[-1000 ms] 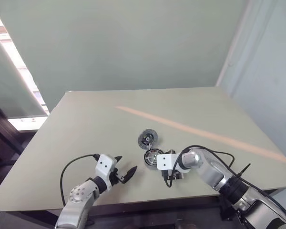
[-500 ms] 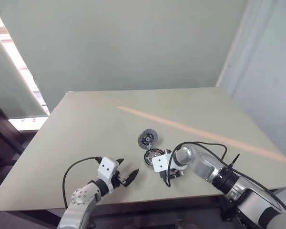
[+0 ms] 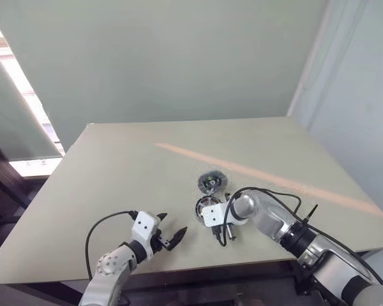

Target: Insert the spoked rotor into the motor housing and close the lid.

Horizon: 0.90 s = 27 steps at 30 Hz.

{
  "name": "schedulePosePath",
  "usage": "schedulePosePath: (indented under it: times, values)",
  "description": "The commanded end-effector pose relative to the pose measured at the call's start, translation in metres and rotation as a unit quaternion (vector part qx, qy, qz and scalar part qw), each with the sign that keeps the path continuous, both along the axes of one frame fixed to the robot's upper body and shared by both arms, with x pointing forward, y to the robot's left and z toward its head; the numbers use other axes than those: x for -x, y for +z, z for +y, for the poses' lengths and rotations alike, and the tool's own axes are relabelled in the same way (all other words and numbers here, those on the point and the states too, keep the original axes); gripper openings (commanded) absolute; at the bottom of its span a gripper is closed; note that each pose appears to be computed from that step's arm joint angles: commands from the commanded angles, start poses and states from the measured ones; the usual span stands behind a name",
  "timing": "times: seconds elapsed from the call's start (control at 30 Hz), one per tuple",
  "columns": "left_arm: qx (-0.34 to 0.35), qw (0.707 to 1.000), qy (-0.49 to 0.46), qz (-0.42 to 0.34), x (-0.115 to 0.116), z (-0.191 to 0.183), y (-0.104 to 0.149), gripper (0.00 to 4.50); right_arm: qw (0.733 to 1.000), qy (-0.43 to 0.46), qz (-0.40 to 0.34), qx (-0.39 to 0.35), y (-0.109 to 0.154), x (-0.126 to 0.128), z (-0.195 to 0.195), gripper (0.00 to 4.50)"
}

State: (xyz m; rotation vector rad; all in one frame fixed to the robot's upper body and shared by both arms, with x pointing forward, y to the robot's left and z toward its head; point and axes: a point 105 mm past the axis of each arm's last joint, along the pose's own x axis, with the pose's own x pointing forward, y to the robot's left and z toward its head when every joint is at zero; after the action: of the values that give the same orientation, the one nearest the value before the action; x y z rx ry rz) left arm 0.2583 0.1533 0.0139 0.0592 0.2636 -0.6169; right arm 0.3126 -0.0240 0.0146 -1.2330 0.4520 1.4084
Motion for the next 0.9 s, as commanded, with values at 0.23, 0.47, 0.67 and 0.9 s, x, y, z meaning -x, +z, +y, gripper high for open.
schedulePosePath:
  times: [0.23,0.47,0.67,0.9]
  values:
    - [0.001,0.999,-0.010,-0.030,-0.007,-0.005,0.012,4.50,0.998,-0.022,0.018,-0.049,0.011,0.001,0.009,0.09]
    - [-0.010,0.999,0.010,-0.035,-0.010,0.012,0.014,4.50,0.981,-0.100,0.075,-0.146,0.032,0.016,0.031,0.09]
    - [-0.016,0.999,0.035,-0.037,-0.010,0.029,0.014,4.50,0.972,-0.154,0.096,-0.150,0.042,0.026,0.036,0.09]
    - [-0.022,0.997,0.071,-0.028,0.001,0.047,0.009,4.50,0.923,-0.271,0.149,-0.229,0.063,0.034,0.059,0.09]
